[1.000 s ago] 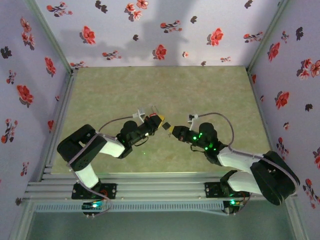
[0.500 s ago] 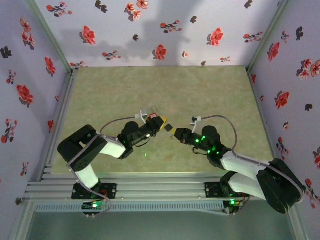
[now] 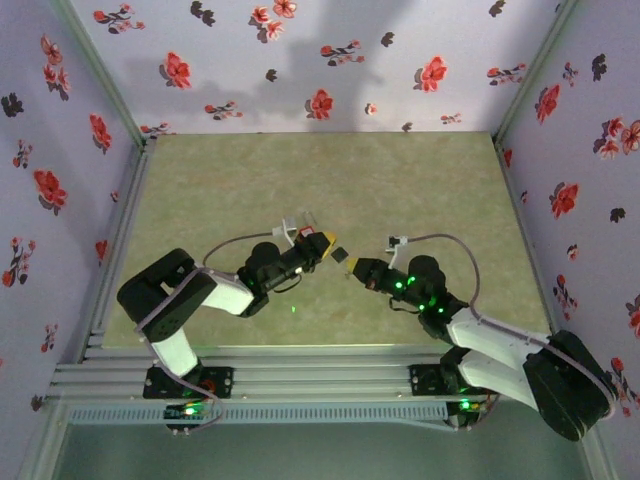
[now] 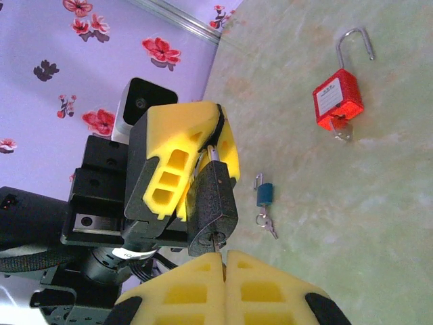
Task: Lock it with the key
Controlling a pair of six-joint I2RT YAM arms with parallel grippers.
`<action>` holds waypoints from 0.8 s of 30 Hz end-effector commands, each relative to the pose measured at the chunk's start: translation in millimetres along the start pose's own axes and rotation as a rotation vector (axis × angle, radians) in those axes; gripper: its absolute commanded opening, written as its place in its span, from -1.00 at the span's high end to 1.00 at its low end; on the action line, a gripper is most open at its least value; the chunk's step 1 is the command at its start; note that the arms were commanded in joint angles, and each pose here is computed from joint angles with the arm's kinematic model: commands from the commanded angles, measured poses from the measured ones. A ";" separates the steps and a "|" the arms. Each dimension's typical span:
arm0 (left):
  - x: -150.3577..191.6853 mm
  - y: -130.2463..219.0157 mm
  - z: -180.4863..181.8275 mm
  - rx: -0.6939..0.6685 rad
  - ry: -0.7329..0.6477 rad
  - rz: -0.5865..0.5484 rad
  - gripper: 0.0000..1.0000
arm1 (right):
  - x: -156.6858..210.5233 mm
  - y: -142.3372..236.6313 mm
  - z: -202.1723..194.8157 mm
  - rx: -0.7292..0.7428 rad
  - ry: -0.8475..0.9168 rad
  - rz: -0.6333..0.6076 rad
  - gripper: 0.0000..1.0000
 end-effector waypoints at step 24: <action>-29.8 -22.2 35.7 -0.077 0.022 -0.104 1.00 | -32.2 49.0 -1.5 0.143 0.073 -0.141 1.00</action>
Point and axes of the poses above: each hand's point on the last joint's axis, 136 mm out from that joint toward the fingers, its own y axis back along the fingers, its own z axis along the line the jaws close on, x = y × z, the point moved 1 cm from there along y, back along the fingers, and after that the axes turned 14 degrees about -y, right-handed, at the moved point
